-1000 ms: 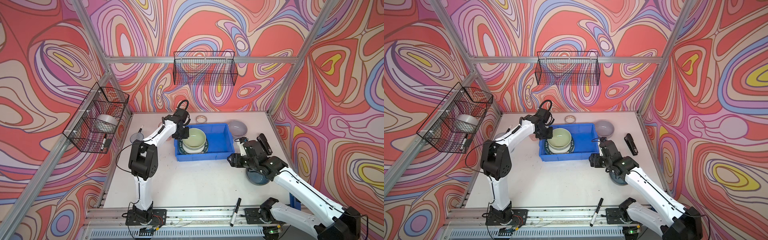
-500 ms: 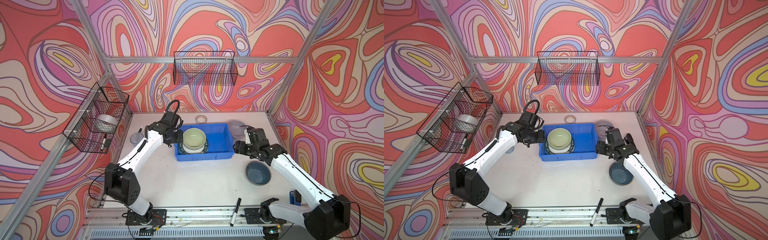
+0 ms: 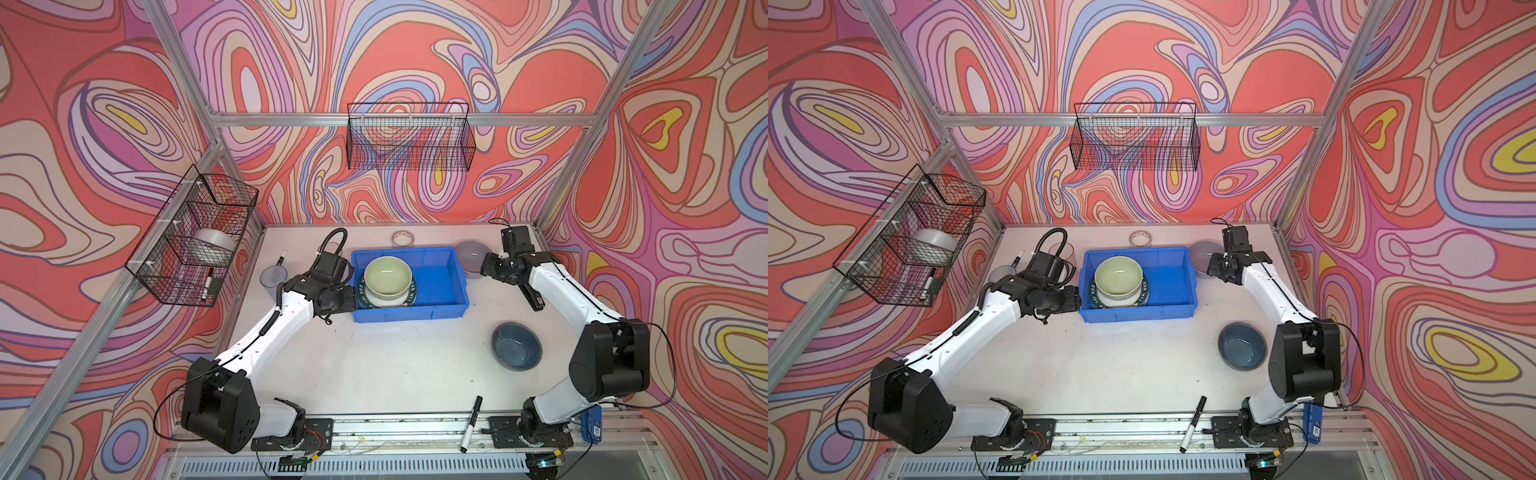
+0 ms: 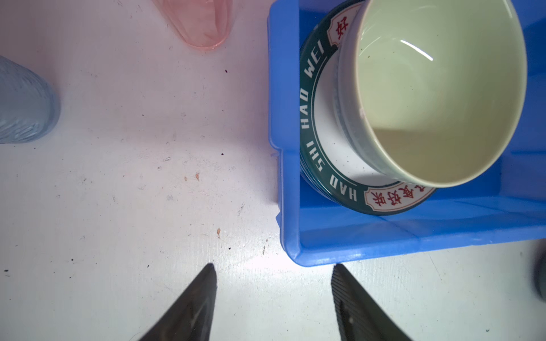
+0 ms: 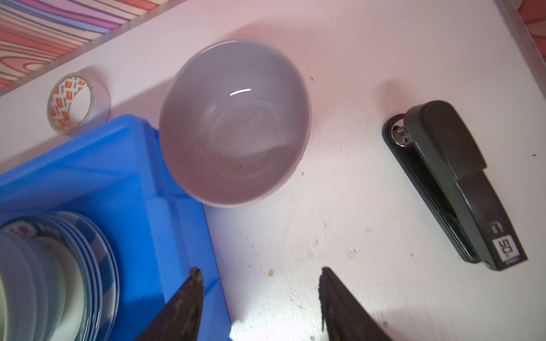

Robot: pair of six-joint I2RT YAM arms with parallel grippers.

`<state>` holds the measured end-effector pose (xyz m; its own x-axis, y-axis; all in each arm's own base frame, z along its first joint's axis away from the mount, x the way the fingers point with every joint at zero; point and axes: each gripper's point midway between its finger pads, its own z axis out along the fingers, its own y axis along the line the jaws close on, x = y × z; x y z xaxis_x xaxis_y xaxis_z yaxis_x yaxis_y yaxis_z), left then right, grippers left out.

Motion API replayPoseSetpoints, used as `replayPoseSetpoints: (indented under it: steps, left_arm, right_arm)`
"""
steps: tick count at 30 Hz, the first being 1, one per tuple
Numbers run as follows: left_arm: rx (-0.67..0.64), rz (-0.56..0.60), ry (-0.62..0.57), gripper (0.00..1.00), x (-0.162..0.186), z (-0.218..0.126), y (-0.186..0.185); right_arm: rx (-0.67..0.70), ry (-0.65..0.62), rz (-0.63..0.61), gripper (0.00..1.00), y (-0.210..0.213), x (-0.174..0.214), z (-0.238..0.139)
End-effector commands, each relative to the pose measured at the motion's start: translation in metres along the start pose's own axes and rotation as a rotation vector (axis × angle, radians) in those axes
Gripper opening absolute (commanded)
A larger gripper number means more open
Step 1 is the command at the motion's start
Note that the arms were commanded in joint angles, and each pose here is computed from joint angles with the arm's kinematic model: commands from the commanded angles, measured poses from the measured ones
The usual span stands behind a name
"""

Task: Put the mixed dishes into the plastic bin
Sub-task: 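Open the left gripper and withdraw it while the right gripper reaches the lavender bowl, then grip the lavender bowl rim with the right gripper and lift it toward the bin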

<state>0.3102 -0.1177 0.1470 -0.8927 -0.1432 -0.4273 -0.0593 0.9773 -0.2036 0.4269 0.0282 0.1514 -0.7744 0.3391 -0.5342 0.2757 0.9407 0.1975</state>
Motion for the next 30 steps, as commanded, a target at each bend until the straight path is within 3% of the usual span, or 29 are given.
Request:
replayPoseSetpoints:
  steps: [1, 4, 13, 30]
  left_arm:
    - [0.025, -0.012, -0.037, 0.65, -0.003, -0.005, 0.0]
    - [0.035, -0.016, -0.034, 0.65, 0.002, -0.006, 0.001]
    - [0.036, -0.01, -0.044, 0.65, 0.017, -0.015, 0.009]
    - [0.047, -0.012, -0.045, 0.65, 0.035, -0.025, 0.016]
  right_arm:
    - [0.03, -0.015, 0.018, 0.58, -0.012, -0.021, 0.018]
    - [0.038, 0.019, 0.036, 0.51, -0.02, -0.028, 0.043]
    - [0.104, 0.08, 0.01, 0.47, -0.033, -0.039, 0.086]
    - [0.071, 0.169, 0.047, 0.23, -0.04, -0.037, 0.126]
